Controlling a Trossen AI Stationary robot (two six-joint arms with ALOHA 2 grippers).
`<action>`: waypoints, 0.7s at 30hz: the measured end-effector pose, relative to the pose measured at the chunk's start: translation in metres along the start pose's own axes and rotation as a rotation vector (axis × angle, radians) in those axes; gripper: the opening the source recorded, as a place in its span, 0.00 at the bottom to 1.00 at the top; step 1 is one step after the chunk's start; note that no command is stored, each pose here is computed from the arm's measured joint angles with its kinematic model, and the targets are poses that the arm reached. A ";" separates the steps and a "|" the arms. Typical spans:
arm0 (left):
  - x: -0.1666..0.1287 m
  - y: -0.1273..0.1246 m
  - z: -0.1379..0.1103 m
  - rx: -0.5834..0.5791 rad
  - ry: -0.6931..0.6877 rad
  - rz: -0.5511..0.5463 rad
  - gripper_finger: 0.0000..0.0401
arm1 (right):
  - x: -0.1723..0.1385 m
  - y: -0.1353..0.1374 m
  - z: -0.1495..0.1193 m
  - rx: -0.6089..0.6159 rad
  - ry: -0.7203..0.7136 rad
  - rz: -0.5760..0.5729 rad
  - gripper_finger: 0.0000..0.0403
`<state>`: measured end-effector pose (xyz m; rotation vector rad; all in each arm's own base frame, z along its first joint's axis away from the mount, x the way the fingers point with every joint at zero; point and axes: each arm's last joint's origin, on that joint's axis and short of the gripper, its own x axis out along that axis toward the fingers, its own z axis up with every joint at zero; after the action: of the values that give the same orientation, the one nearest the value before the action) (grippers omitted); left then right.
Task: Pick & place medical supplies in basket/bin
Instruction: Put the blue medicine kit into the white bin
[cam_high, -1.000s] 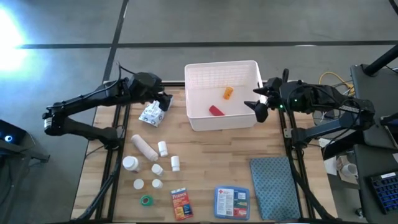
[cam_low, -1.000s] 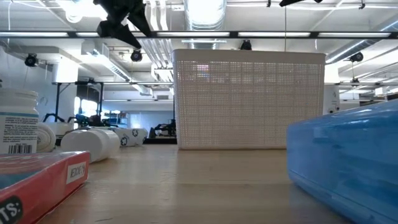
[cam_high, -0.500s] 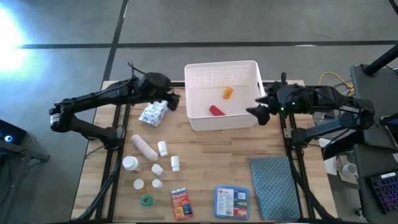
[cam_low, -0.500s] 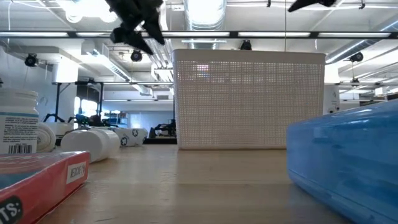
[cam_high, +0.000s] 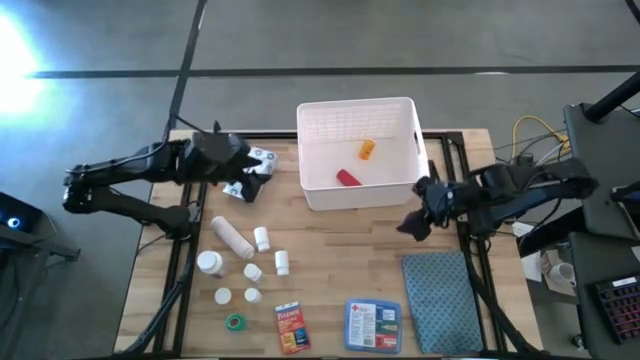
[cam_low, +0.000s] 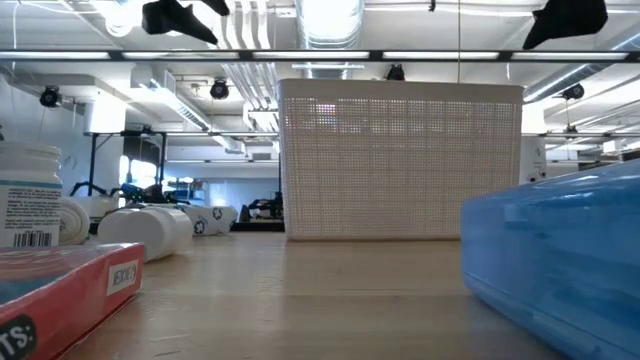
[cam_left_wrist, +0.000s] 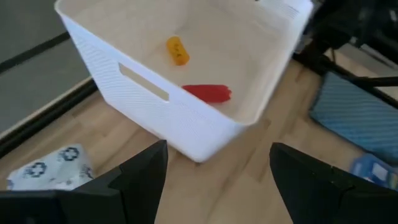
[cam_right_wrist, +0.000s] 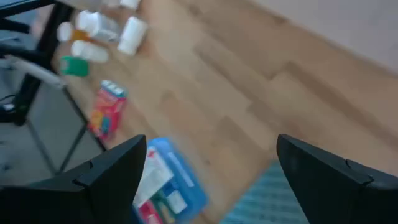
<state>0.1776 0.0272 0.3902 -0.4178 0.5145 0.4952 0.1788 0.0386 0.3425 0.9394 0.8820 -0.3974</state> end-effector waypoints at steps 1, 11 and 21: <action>-0.001 -0.001 -0.001 -0.008 0.003 -0.006 0.65 | 0.004 0.001 -0.003 0.006 0.004 0.014 0.86; -0.001 -0.036 -0.017 -0.076 0.054 -0.171 0.65 | 0.051 0.002 -0.053 -0.042 0.129 0.153 0.86; 0.022 -0.107 -0.072 -0.029 0.179 -0.278 0.65 | 0.115 -0.009 -0.099 0.014 0.248 0.238 0.85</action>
<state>0.2265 -0.0867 0.3482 -0.5557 0.6111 0.1986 0.1946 0.1231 0.2169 1.1082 0.9791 -0.0829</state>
